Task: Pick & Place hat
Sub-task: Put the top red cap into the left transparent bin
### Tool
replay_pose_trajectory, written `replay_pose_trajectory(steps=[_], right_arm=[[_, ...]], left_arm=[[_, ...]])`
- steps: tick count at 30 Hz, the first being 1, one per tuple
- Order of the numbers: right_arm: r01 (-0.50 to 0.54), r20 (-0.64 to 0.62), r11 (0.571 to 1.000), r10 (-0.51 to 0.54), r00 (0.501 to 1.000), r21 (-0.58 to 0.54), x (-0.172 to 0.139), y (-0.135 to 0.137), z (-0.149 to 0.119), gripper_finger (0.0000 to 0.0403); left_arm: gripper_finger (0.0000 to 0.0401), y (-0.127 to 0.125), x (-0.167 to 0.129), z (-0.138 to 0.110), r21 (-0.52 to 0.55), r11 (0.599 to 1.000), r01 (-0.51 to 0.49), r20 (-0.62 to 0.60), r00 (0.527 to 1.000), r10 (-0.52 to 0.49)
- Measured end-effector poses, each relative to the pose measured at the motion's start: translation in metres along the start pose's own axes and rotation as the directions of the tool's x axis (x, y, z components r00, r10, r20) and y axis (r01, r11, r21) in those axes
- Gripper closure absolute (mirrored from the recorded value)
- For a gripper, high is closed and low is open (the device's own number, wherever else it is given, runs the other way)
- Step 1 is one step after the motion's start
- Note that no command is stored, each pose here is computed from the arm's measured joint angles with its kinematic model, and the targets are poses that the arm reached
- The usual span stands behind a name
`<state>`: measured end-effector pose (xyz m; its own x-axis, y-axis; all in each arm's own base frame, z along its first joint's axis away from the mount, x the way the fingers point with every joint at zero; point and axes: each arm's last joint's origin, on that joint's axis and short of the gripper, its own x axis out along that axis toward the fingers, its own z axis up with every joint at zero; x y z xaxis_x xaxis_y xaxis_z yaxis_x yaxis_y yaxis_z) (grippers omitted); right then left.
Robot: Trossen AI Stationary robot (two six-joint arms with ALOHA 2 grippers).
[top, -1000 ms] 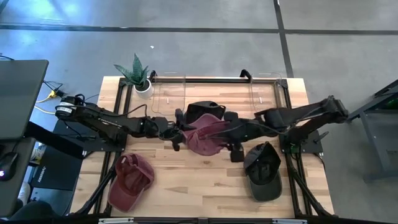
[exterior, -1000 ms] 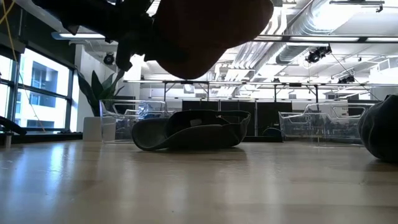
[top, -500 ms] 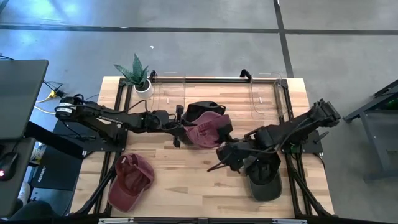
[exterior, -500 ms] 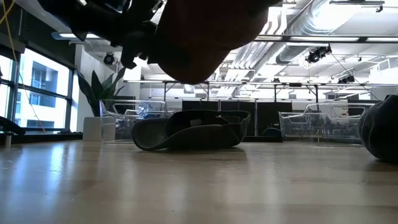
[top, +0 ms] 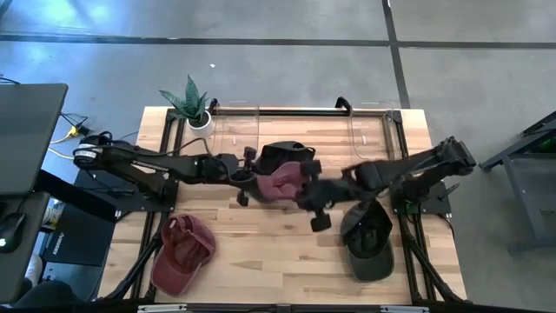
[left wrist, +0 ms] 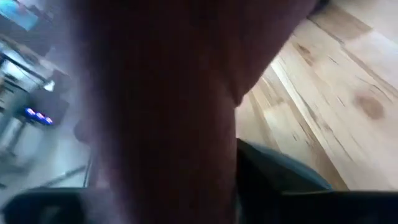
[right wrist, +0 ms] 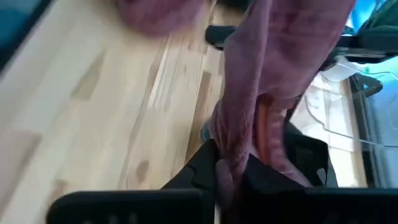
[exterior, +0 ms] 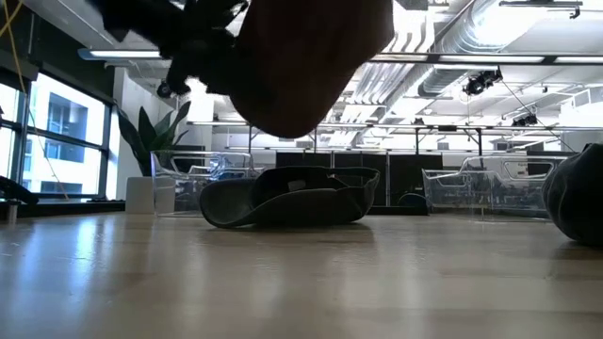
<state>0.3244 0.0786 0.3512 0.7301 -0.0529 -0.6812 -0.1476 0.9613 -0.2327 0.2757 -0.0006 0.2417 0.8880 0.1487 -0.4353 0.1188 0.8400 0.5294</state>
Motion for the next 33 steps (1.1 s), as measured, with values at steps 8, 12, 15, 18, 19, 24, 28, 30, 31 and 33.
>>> replay_pose_trajectory(steps=[8, 12, 15, 18, 19, 24, 28, 30, 31, 33], right_arm=[[-0.044, 0.09, 0.991, 0.033, 0.995, 0.127, -0.022, -0.064, 0.018, 0.0389], [-0.011, 0.143, 0.992, -0.007, 0.99, 0.125, -0.03, -0.101, 0.019, 0.039], [0.015, 0.191, 0.994, -0.035, 0.981, 0.108, -0.03, -0.128, 0.018, 0.0385], [0.037, 0.22, 0.997, -0.05, 0.974, 0.066, -0.019, -0.155, 0.018, 0.039], [0.054, 0.226, 0.997, -0.064, 0.972, 0.05, -0.014, -0.163, 0.018, 0.0391], [0.185, 0.268, 0.982, -0.165, 0.949, -0.048, 0.015, -0.208, 0.023, 0.039], [0.29, 0.304, 0.949, -0.241, 0.922, -0.124, 0.047, -0.246, 0.026, 0.0383], [0.329, 0.308, 0.93, -0.269, 0.913, -0.162, 0.067, -0.265, 0.023, 0.0386], [0.344, 0.308, 0.921, -0.278, 0.91, -0.185, 0.077, -0.273, 0.021, 0.0389], [0.355, 0.306, 0.902, -0.275, 0.911, -0.246, 0.095, -0.287, 0.017, 0.039]], left_arm=[[0.0186, 0.009, -0.042, 0.001, -0.208, 0.973, 0.095, -0.334, 0.929, -0.162], [0.0179, 0.01, -0.062, -0.005, -0.292, 0.955, 0.054, -0.409, 0.896, -0.175], [0.0179, 0.01, -0.076, -0.011, -0.342, 0.939, 0.025, -0.42, 0.89, -0.176], [0.0178, 0.012, -0.088, -0.012, -0.383, 0.924, -0.005, -0.373, 0.916, -0.15], [0.0178, 0.012, -0.091, -0.013, -0.398, 0.917, -0.017, -0.357, 0.924, -0.138], [0.0178, 0.012, -0.103, -0.019, -0.527, 0.845, -0.093, -0.277, 0.959, -0.067], [0.0178, 0.008, -0.107, -0.027, -0.612, 0.776, -0.151, -0.286, 0.958, -0.039], [0.0178, 0.007, -0.108, -0.031, -0.64, 0.746, -0.182, -0.295, 0.955, -0.02], [0.0178, 0.006, -0.109, -0.032, -0.65, 0.735, -0.192, -0.298, 0.954, -0.014], [0.0178, 0.005, -0.11, -0.035, -0.662, 0.72, -0.208, -0.304, 0.953, -0.004]])
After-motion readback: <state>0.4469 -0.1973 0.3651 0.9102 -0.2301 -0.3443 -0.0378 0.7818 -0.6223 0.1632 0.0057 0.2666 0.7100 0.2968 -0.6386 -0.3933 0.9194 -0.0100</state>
